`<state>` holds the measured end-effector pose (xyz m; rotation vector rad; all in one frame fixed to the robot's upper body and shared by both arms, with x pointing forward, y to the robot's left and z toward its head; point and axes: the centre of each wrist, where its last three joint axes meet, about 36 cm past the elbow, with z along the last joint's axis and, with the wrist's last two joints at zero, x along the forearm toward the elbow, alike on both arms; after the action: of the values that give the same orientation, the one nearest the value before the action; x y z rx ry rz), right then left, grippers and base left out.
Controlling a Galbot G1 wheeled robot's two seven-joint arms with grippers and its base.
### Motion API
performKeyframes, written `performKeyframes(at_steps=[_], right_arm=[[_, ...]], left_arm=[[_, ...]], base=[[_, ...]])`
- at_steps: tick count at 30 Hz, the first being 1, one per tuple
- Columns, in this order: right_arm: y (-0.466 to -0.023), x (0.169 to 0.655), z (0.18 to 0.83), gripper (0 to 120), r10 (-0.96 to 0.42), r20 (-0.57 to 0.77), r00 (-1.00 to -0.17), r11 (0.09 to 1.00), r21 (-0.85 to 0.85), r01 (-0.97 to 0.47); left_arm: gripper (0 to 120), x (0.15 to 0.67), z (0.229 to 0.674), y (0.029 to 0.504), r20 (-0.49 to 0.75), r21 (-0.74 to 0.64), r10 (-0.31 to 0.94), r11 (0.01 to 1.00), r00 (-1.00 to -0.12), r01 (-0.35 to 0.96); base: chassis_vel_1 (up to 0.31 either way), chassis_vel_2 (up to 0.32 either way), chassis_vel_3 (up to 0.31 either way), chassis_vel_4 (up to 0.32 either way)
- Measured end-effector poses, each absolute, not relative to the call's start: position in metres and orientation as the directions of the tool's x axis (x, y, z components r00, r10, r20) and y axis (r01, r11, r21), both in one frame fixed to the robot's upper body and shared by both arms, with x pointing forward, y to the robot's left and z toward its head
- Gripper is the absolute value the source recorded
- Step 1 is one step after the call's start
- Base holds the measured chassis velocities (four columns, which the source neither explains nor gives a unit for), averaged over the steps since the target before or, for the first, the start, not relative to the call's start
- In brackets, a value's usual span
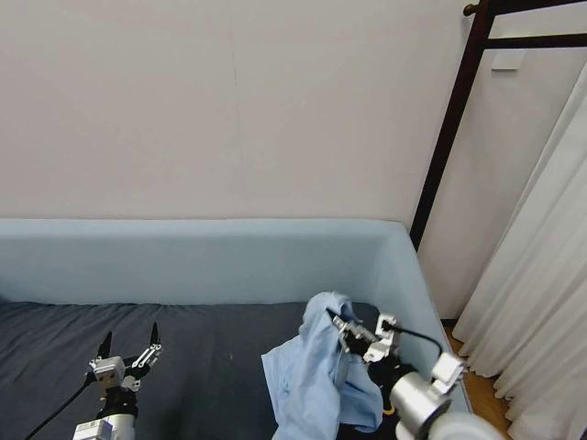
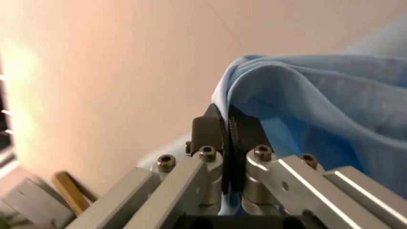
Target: Pick up the clothes from the sofa and hang them on the clothes hanger.
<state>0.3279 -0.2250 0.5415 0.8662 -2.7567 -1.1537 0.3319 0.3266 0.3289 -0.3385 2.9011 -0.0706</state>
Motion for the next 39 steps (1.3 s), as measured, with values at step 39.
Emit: performKeyframes(at_steps=[39], right_arm=[[-0.035,0.525,0.356,0,-0.243,0.474,-0.847,0.886,0.463,0.005]], left_arm=[[100,0.307,0.328,0.362,-0.197,-0.024,-0.319,0.947,-0.927,-0.320]], base=[[0.000,0.000,0.000,0.000]])
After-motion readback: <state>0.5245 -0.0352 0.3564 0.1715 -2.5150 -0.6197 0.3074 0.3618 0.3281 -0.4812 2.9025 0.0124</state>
